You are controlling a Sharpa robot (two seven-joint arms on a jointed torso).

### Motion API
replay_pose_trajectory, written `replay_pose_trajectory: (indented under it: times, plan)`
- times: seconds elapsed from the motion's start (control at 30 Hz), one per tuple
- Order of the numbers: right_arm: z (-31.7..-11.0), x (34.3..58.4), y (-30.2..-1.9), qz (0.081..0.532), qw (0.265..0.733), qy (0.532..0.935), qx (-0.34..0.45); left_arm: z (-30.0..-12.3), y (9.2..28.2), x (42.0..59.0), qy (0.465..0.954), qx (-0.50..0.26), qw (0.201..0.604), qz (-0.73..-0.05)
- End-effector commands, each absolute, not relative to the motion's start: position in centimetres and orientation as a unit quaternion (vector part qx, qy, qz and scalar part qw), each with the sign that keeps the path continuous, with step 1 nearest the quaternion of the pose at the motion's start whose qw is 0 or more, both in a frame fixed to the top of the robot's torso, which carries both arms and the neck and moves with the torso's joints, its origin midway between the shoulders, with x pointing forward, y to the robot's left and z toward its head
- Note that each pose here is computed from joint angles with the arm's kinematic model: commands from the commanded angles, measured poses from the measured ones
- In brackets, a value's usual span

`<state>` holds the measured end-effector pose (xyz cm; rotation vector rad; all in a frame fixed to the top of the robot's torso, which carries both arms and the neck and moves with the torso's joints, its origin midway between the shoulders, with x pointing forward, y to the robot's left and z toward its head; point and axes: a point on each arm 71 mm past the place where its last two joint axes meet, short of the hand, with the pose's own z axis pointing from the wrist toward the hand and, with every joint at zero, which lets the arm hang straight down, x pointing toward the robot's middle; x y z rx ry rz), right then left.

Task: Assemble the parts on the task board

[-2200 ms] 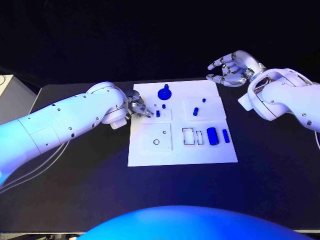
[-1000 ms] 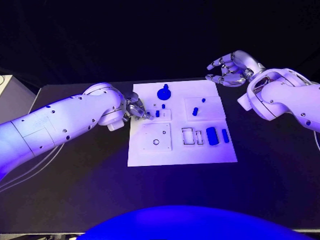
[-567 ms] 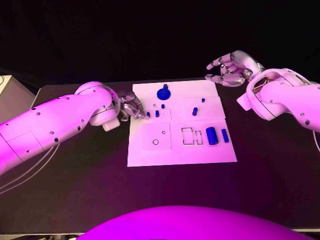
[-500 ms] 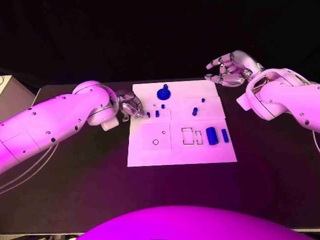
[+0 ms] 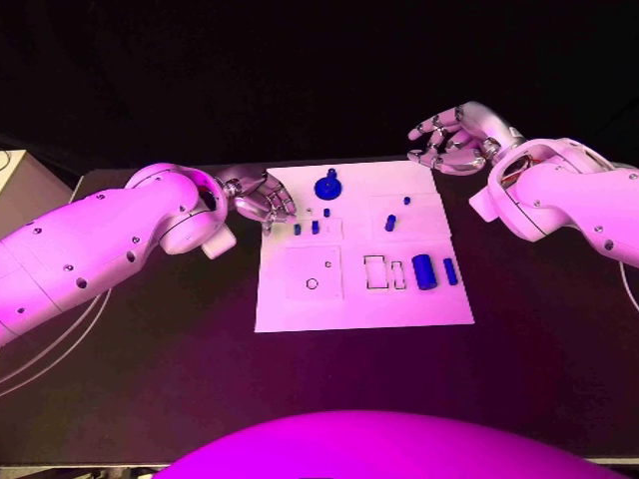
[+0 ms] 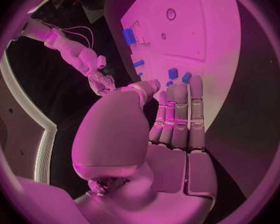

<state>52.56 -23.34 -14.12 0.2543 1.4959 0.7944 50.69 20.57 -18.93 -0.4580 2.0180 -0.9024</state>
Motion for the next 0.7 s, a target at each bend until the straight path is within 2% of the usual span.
replay_pose_trajectory:
  times: [0.03, 0.2, 0.37, 0.7]
  plan:
    - [-14.0, 52.5, -23.1, 0.358, 0.660, 0.652, 0.108, -17.6, 19.6, 51.1, 0.751, -0.147, 0.492, -0.414]
    - [-13.9, 52.6, -23.1, 0.361, 0.667, 0.642, 0.110, -17.5, 18.4, 51.5, 0.728, -0.092, 0.536, -0.416]
    - [-14.0, 52.7, -23.1, 0.363, 0.671, 0.636, 0.112, -18.5, 17.4, 52.0, 0.723, -0.032, 0.566, -0.395]
    - [-14.1, 52.7, -22.8, 0.366, 0.671, 0.634, 0.112, -19.7, 14.9, 52.9, 0.714, 0.093, 0.605, -0.341]
